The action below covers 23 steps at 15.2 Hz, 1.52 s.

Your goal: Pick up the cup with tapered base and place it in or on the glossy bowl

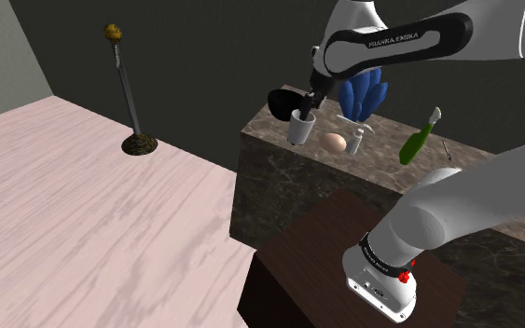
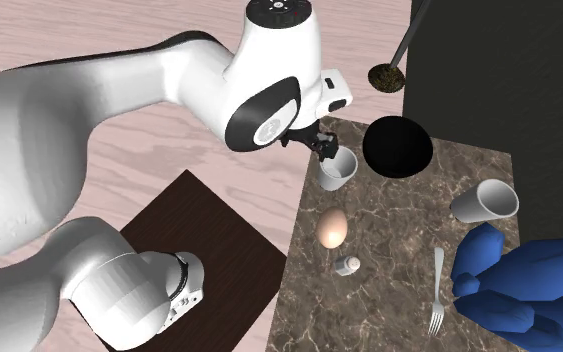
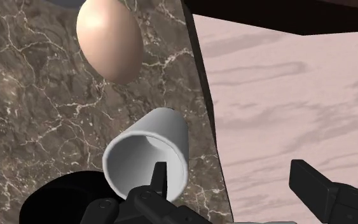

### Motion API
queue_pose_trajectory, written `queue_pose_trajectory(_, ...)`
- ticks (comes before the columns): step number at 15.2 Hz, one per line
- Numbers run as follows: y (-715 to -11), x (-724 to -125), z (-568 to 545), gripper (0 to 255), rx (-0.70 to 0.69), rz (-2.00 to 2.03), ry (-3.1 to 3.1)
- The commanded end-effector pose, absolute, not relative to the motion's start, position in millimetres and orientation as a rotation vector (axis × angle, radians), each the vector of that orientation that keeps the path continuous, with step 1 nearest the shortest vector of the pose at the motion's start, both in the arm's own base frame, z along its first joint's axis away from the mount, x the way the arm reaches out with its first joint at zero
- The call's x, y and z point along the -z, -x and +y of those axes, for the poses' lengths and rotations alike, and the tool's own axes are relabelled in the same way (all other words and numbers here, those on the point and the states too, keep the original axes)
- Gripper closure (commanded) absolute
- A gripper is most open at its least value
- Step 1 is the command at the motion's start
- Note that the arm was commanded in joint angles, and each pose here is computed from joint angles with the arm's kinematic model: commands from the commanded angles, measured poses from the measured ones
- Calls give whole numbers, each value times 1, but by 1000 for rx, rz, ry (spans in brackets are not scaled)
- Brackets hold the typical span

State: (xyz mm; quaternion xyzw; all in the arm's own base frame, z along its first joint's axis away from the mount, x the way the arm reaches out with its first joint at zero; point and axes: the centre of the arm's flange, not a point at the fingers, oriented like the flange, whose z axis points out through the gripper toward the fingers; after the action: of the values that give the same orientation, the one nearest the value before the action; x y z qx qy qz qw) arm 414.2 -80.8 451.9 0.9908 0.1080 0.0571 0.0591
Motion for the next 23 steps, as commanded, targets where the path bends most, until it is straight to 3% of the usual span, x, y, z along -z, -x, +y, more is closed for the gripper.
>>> queue_pose_trajectory(1, -429, -431, -92, 0, -203, 339, -3001)
queue_pose_trajectory(12, -464, -362, -113, 0, -249, 361, -3005)
queue_pose_trajectory(20, -464, -359, -114, 0, -249, 361, -3005)
queue_pose_trajectory(21, -464, -359, -114, 255, -249, 361, -3005)
queue_pose_trajectory(23, -464, -359, -114, 255, -249, 361, -3005)
